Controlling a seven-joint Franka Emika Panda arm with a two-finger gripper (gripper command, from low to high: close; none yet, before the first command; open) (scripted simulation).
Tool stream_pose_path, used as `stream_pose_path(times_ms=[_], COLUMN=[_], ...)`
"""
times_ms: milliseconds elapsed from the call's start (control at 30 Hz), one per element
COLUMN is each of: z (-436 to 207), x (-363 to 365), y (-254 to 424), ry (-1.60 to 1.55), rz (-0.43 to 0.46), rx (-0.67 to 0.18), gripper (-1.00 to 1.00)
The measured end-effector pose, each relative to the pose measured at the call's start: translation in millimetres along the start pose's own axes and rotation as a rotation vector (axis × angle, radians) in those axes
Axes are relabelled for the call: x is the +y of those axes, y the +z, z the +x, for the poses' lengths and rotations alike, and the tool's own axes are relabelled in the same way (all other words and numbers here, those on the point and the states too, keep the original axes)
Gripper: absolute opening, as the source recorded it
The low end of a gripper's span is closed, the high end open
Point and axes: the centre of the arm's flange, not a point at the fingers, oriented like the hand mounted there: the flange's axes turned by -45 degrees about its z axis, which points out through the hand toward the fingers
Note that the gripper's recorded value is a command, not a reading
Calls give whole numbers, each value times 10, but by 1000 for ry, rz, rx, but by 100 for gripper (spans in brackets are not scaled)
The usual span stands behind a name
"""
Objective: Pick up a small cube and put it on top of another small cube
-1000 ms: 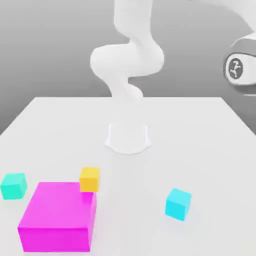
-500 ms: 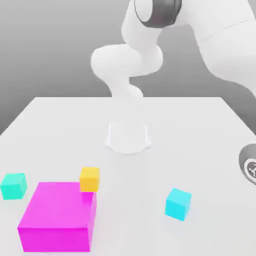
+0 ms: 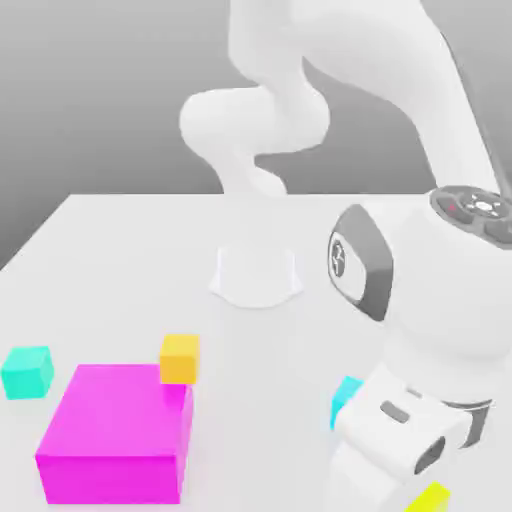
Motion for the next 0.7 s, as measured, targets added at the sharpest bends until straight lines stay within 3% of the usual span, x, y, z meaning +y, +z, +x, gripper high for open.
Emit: stream_pose_path(times_ms=[300, 467, 567, 600, 700], z=[-2180, -4393, -4585, -4601, -4601], x=[1288, 1789, 1760, 1745, 1745], y=[-66, 174, 478, 573, 573], ry=[456, 915, 949, 952, 952], rz=[13, 60, 68, 69, 69], rx=[-19, -8, -4, -5, -5], gripper=[-100, -100, -100, 100, 100])
